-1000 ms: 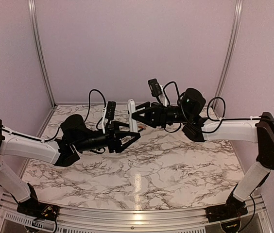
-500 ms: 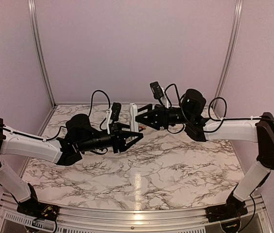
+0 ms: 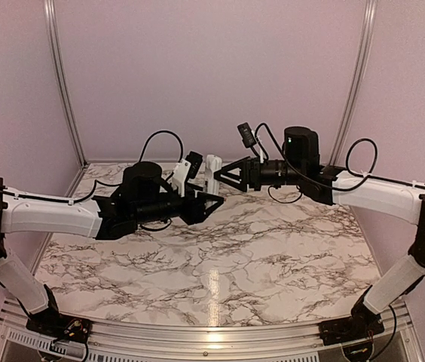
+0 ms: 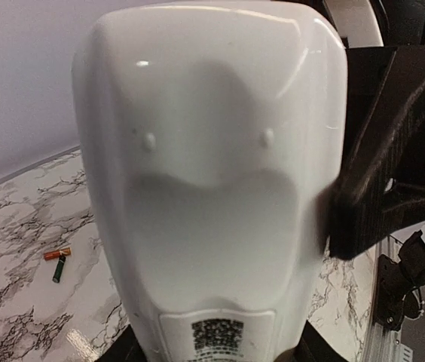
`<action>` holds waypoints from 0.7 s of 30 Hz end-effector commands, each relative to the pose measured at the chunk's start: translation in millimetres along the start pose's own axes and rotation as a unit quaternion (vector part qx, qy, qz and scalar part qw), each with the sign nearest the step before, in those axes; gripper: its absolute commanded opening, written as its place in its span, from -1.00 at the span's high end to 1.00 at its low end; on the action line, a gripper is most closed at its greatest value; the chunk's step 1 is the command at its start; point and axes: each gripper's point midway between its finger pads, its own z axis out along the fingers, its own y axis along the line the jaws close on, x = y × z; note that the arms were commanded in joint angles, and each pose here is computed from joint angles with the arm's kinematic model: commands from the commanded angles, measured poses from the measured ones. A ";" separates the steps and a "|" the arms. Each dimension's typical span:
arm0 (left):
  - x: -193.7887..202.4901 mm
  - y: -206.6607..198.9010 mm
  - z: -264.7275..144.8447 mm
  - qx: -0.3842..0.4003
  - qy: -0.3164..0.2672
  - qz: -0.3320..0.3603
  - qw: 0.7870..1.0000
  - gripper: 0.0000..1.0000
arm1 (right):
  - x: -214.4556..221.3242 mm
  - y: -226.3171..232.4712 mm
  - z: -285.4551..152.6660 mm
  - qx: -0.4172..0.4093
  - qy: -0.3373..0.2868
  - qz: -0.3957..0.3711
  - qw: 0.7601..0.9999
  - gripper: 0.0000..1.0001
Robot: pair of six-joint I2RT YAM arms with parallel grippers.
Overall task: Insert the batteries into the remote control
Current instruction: Pass from the left arm to the right
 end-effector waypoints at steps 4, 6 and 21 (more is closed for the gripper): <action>21.8 6.7 14.5 -0.037 0.046 0.021 0.998 0.91 | 5.3 -17.7 6.4 0.058 0.024 0.014 0.998 -0.34; 25.6 6.6 18.6 -0.047 0.056 0.029 0.997 0.91 | 7.1 -22.2 9.0 0.065 0.023 0.019 0.997 -0.29; 26.8 28.3 24.8 -0.117 0.063 0.032 0.991 0.73 | 16.5 -40.0 17.0 0.097 0.040 0.036 0.994 0.78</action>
